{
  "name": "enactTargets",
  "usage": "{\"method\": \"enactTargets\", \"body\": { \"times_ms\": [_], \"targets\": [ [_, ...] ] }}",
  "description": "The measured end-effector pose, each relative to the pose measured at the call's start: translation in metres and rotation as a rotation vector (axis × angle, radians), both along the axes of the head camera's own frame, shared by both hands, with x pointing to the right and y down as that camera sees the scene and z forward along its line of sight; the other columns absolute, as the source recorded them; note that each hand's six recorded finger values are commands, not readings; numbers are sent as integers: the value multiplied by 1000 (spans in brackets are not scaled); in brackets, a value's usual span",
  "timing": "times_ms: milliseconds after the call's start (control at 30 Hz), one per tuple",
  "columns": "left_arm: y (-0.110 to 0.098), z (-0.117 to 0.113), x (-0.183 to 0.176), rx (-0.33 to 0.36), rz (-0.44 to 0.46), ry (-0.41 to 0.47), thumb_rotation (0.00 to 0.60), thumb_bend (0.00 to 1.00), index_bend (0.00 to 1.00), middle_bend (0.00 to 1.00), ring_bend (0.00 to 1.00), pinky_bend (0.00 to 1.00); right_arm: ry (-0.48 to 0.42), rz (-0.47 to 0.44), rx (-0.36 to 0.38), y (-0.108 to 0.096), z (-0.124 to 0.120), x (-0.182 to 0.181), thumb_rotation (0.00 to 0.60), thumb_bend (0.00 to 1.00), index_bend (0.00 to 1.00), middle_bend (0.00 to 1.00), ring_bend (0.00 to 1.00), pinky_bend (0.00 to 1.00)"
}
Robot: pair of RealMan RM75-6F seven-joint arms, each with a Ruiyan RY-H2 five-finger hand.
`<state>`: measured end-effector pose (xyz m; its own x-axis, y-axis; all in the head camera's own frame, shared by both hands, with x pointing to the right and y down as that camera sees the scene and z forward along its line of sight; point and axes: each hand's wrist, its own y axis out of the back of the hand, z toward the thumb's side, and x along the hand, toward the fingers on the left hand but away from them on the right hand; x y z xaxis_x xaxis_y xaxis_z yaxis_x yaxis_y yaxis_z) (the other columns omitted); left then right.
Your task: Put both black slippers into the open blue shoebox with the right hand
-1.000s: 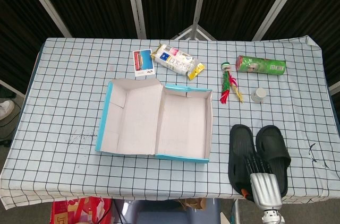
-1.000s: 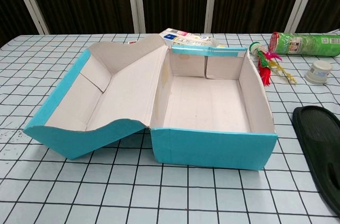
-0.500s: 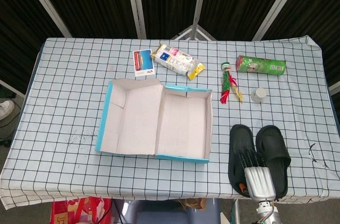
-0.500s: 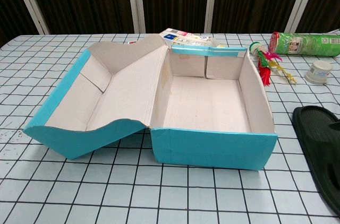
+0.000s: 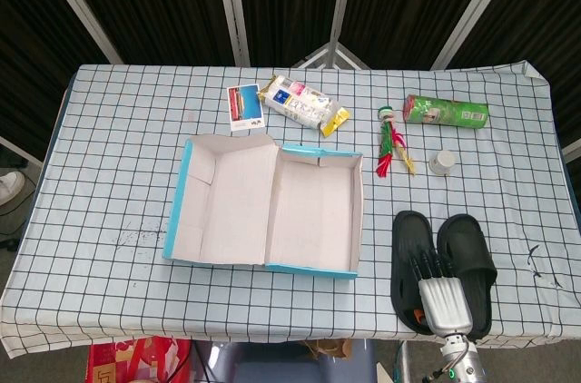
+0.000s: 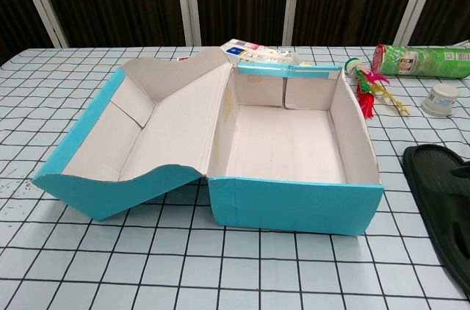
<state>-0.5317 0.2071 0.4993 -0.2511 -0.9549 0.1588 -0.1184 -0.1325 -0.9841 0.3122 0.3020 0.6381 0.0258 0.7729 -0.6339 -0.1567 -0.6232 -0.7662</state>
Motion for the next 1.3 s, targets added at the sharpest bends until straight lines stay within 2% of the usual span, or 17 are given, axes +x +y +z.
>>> {"method": "enactTargets", "body": {
  "times_ms": [200, 433, 633, 833, 1100, 1300],
  "targets": [
    [0, 2, 1, -7, 2, -4, 600, 373, 99, 64, 30, 131, 14, -18, -19, -3, 3, -1, 600, 192, 159, 187, 41, 60],
    [-1, 4, 2, -14, 7, -7, 600, 373, 99, 64, 30, 131, 9, -22, -28, -4, 4, -2, 600, 192, 263, 258, 44, 44],
    [-1, 4, 3, -15, 7, -8, 600, 373, 99, 64, 30, 131, 1, -29, -18, -6, 2, -4, 600, 192, 347, 324, 92, 44],
    [-1, 4, 3, -13, 7, -7, 600, 373, 99, 64, 30, 131, -17, -31, 5, -10, -1, -6, 600, 294, 376, 364, 151, 40],
    [-1, 3, 2, -11, 4, -5, 600, 373, 99, 64, 30, 131, -14, -36, 18, -11, 0, -6, 600, 324, 405, 387, 161, 24],
    [-1, 2, 2, -10, 5, -5, 600, 373, 99, 64, 30, 131, -18, -40, 37, -14, -1, -8, 600, 403, 501, 501, 236, 24]
  ]
}}
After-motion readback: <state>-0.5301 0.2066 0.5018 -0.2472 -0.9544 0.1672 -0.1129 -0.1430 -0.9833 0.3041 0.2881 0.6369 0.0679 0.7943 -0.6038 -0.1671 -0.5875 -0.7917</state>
